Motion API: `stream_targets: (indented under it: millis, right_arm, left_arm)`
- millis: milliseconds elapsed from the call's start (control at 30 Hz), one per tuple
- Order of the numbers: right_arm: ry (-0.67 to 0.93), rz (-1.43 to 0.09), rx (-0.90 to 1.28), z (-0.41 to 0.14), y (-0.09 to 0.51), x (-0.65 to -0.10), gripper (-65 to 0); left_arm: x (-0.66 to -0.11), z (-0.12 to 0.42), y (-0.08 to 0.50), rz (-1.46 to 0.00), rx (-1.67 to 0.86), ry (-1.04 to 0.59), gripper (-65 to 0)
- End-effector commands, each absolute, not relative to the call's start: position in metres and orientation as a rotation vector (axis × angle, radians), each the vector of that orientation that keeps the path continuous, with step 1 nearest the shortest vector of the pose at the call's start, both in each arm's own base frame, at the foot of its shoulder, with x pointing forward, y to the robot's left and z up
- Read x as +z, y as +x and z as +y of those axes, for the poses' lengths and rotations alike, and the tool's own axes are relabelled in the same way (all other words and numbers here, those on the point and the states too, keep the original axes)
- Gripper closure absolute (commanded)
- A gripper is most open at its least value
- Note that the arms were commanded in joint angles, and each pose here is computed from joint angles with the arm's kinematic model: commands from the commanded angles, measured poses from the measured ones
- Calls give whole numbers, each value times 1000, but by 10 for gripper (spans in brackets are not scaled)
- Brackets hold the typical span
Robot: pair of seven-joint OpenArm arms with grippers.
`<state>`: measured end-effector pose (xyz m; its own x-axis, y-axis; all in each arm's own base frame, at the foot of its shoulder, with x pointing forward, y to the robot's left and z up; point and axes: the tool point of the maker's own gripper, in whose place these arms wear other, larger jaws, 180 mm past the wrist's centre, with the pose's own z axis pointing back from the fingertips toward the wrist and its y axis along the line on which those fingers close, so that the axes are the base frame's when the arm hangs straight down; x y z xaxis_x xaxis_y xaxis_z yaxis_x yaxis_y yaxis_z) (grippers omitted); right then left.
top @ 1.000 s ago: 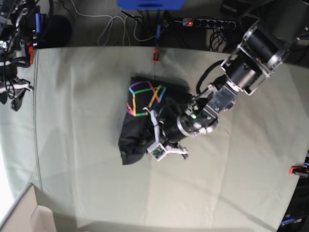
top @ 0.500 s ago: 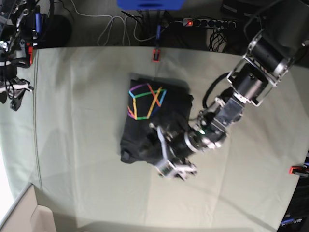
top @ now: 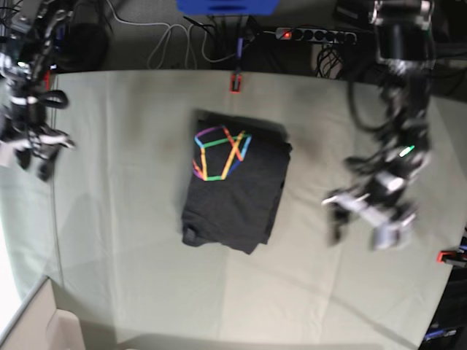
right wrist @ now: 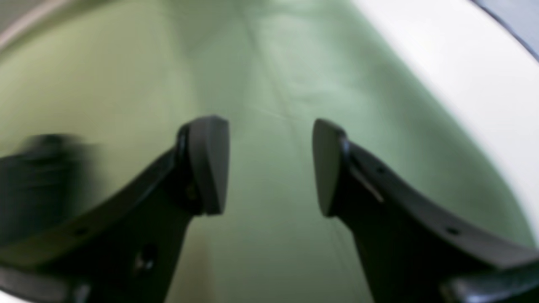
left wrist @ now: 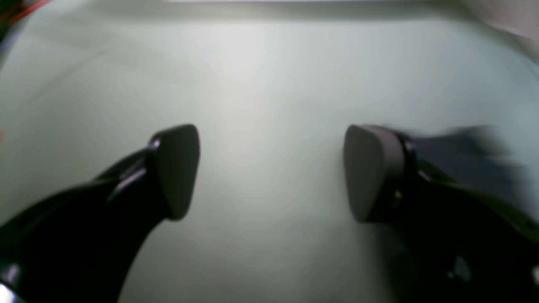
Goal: Layout the t-shirt on the table in an organized manner, then fold the t-shirt properly
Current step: 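Tuck and straighten the folded shirt's edges with both grippers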
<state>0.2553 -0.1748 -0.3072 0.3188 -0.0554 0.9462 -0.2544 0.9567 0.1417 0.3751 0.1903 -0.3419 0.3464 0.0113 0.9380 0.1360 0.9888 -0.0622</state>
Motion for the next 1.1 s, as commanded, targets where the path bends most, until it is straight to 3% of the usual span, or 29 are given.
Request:
stream_targets:
  millis: [0,100,333,400,633,833,1067]
  right_arm:
    - [321,-1293,154,-161,259,-293,-260]
    - [450,-1279,216,-112,260,-294,-186]
    - [687,-1215,353,-23,241,-296,-84]
    - [706,-1201,374,-16,237,-297,-81]
    - [676,-1106,405,-30,220,-324,-77]
    - [621,-1077,363,-52,213,-336,-77]
    - [553,-1061,314,-79,208,-343,-77]
  left_arm:
    - [-339,194,369,-1223,-76,-146,-515]
    - [-365,208,340,-1147,-35,-124,-467]
    - [-389,153,312,-1088,-29,-240,-71]
    - [-382,134,313,-1108,-2,-280,0]
    - [-328,88,320,-1245,24,-380,0]
    - [-368,40,323,-1121,-47,-474,0]
    - [-414,41,324,-1011,-77,-419,0]
